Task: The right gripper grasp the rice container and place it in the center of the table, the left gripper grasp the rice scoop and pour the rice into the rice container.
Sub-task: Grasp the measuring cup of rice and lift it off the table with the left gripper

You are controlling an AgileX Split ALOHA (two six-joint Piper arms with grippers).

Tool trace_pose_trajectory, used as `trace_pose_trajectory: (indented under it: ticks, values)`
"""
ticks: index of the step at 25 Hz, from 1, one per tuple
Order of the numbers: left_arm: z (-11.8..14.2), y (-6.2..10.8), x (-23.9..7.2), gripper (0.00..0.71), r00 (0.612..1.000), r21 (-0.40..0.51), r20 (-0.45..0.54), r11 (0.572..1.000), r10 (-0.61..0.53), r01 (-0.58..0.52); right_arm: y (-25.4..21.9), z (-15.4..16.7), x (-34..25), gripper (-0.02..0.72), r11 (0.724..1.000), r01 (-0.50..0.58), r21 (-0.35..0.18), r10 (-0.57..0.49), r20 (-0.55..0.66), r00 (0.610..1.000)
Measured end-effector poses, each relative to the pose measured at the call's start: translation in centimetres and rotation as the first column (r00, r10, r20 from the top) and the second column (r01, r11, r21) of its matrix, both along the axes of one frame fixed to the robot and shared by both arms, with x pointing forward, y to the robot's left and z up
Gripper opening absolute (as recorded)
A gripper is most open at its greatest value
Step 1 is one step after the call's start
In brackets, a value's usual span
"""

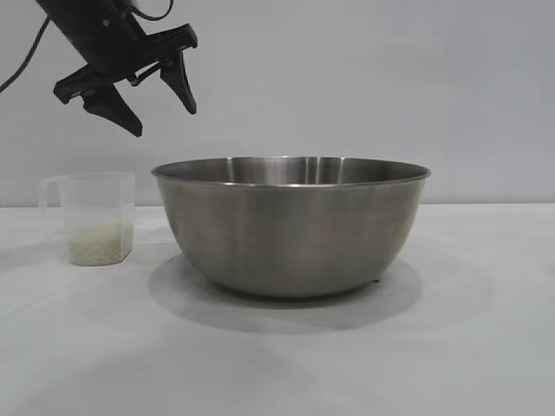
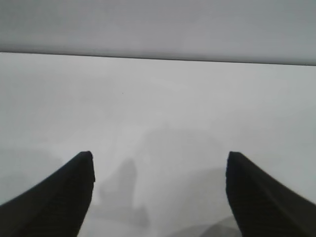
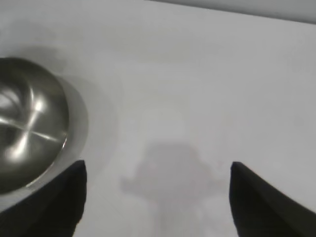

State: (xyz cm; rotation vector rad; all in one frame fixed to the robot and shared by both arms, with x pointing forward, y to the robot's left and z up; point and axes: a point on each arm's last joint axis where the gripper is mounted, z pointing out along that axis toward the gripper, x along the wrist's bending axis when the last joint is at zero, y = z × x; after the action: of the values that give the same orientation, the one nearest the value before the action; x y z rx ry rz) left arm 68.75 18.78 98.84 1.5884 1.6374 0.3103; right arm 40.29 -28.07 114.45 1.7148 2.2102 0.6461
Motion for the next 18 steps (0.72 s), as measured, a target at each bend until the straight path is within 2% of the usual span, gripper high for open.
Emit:
trace_pose_trajectory:
  ticks: [7, 13, 18]
  values:
    - [0.0, 0.0, 0.0, 0.486, 1.000, 0.000, 0.002, 1.000, 0.001, -0.001, 0.0, -4.2, -7.3, 0.533, 1.000, -0.001, 0.007, 0.001, 0.026, 1.000]
    - [0.0, 0.0, 0.0, 0.486, 1.000, 0.000, 0.003, 1.000, 0.002, -0.002, -0.1, -7.5, -11.6, 0.533, 1.000, 0.006, 0.015, -0.009, 0.148, 0.989]
    - [0.0, 0.0, 0.0, 0.486, 1.000, 0.000, 0.003, 1.000, 0.002, -0.002, 0.0, -9.2, -14.2, 0.533, 0.999, 0.003, 0.038, -0.013, 0.279, 0.960]
